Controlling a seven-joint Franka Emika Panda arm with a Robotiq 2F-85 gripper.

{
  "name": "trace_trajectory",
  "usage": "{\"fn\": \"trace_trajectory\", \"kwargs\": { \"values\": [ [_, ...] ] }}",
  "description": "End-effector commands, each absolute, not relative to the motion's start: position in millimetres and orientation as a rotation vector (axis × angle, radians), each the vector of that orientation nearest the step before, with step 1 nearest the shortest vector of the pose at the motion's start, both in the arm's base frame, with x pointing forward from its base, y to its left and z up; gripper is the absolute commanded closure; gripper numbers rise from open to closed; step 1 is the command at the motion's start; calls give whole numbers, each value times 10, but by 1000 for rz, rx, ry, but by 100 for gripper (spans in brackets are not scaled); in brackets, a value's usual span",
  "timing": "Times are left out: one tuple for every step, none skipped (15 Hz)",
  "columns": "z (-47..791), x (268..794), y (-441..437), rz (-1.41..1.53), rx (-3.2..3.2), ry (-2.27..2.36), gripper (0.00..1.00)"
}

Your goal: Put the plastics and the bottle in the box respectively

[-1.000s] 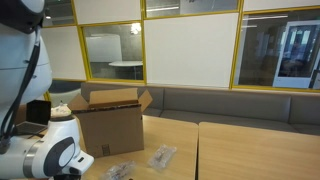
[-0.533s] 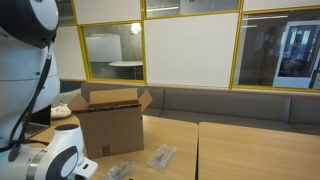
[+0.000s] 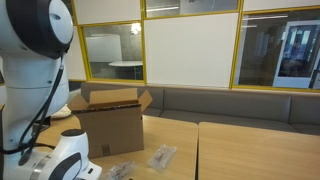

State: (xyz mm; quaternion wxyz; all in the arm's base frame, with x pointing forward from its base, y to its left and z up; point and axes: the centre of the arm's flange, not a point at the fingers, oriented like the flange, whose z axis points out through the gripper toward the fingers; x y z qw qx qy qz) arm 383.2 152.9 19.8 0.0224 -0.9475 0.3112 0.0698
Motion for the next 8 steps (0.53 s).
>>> {"fn": "trace_trajectory", "kwargs": {
  "values": [
    [232, 3850, 1507, 184, -2909, 955, 57],
    [261, 3847, 1506, 179, -2908, 957, 63],
    [305, 3844, 1504, 172, -2906, 961, 70],
    [349, 3851, 1503, 161, -2904, 964, 78],
    [439, 3860, 1504, 142, -2904, 968, 84],
    [529, 3885, 1498, 124, -2903, 976, 86],
    [671, 3907, 1490, 100, -2903, 985, 88],
    [815, 3941, 1477, 73, -2914, 989, 90]
  ]
}}
